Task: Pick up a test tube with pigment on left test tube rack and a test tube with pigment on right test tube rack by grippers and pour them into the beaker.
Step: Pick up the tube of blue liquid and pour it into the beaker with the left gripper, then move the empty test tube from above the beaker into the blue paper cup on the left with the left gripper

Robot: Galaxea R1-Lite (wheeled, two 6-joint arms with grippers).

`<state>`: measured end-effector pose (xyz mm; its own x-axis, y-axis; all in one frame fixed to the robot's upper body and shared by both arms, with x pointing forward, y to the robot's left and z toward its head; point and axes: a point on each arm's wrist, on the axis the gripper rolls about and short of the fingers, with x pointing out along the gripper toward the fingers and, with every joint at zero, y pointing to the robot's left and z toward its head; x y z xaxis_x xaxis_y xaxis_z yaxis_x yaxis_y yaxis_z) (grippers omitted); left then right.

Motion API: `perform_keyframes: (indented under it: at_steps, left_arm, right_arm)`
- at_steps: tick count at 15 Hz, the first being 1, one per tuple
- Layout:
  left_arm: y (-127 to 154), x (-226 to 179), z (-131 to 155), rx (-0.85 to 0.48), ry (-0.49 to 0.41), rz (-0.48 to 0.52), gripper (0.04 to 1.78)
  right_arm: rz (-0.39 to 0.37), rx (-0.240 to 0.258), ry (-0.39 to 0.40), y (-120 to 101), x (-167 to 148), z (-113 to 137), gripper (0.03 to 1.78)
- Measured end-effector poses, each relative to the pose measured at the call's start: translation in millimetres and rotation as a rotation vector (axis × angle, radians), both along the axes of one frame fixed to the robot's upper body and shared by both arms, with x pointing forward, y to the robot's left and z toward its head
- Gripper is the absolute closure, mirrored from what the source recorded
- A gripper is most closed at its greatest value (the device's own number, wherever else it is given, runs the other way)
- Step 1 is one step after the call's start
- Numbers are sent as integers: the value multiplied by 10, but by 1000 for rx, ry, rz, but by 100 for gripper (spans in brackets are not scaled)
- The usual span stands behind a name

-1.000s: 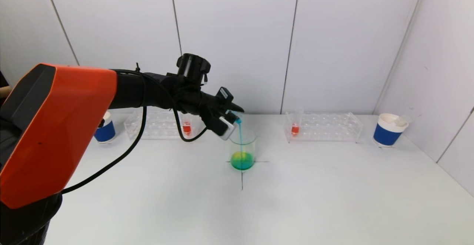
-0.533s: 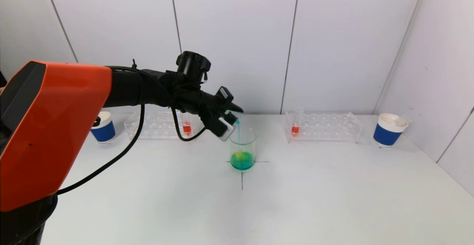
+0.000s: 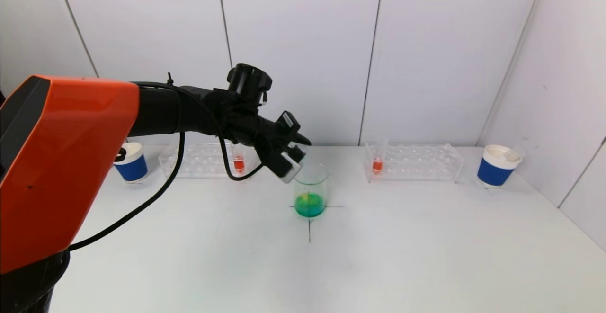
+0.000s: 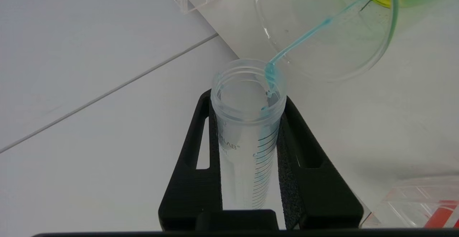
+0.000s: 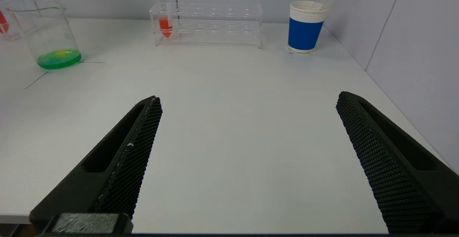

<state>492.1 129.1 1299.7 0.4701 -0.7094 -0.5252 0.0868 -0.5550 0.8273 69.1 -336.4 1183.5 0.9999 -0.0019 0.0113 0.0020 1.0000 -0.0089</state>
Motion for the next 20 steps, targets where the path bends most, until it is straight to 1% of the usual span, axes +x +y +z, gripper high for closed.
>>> perform_keyframes:
  at_steps: [6, 13, 18, 20]
  left_arm:
    - [3, -60, 47, 48, -4, 32, 136]
    - [-51, -93, 85, 69, -35, 27, 136]
    - [-113, -91, 119, 93, -83, 29, 136]
    - [-148, -97, 141, 112, -118, 19, 136]
  right_arm:
    - [0, 0, 0, 0, 0, 0, 4]
    - [0, 0, 0, 0, 0, 0, 4]
    - [0, 0, 0, 0, 0, 0, 4]
    - [0, 0, 0, 0, 0, 0, 4]
